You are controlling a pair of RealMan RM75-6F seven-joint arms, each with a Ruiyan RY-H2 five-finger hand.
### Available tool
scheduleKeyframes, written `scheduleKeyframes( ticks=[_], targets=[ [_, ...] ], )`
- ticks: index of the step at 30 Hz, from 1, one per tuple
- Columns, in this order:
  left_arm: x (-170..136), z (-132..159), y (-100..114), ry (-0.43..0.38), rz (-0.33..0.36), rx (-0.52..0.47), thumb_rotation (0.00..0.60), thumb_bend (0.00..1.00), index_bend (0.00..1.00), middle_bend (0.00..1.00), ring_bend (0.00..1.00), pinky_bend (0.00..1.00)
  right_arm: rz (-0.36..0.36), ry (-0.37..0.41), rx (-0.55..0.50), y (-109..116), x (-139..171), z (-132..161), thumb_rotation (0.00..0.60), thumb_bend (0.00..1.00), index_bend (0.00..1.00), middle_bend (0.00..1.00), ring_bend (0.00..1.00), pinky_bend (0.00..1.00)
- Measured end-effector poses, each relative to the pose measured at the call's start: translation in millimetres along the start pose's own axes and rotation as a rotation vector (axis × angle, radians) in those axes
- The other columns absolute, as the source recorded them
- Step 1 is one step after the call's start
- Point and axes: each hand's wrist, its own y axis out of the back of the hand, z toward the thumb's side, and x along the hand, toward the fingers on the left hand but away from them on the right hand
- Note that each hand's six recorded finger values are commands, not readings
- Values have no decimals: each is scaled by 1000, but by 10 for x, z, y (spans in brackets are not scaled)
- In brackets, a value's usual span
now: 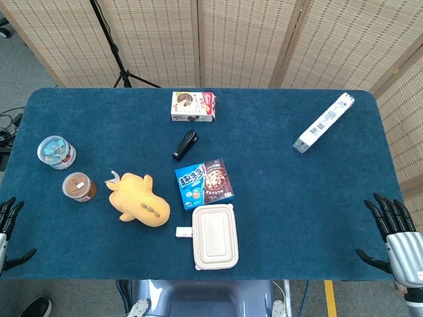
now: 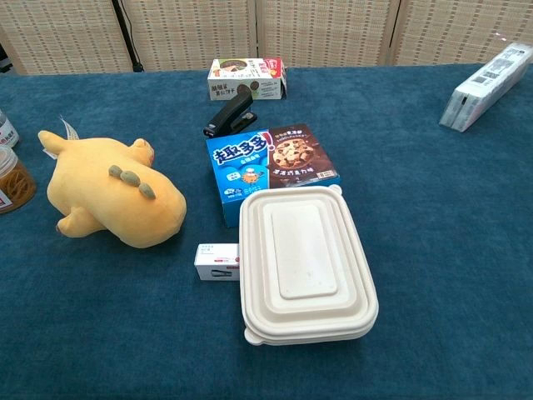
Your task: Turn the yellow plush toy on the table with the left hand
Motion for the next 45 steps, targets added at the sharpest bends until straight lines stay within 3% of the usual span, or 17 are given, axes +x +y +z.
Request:
scheduleKeyframes(
  ticks=[16, 28, 30, 31, 32, 33, 35, 41, 45],
  targets=[
    [-26, 9, 32, -10, 9, -2, 600, 0, 0, 0, 0, 0, 5, 6, -5, -2, 20, 17, 600, 0, 0, 0, 0, 0],
    [-7, 113, -20, -134, 13, 65, 600, 0, 0, 0, 0, 0, 0, 6, -15, 25, 31, 7, 600, 0, 0, 0, 0, 0],
    [9, 134, -28, -145, 17, 62, 491, 4, 0, 0, 0, 0, -1, 7, -19, 33, 33, 7, 600, 0, 0, 0, 0, 0],
    [18, 153, -32, -155, 20, 53, 389, 8, 0, 0, 0, 0, -2, 7, -21, 42, 37, 4, 600, 0, 0, 0, 0, 0],
    [34, 181, -40, -172, 23, 35, 216, 15, 0, 0, 0, 0, -3, 7, -24, 48, 39, 1, 600, 0, 0, 0, 0, 0],
    [52, 203, -52, -186, 25, 20, 96, 16, 0, 0, 0, 0, -4, 6, -26, 53, 40, -3, 600, 0, 0, 0, 0, 0],
    [117, 254, -105, -221, 31, -11, 0, 5, 0, 0, 0, 0, -7, -1, -31, 68, 38, -22, 600, 0, 0, 0, 0, 0],
    [349, 565, -227, -337, 32, -142, 0, 0, 0, 0, 0, 0, -9, -13, -43, 93, 23, -53, 600, 0, 0, 0, 0, 0],
    [450, 828, -288, -400, 37, -140, 0, 0, 0, 0, 0, 0, -5, -22, -48, 91, 10, -76, 600, 0, 0, 0, 0, 0]
  ],
)
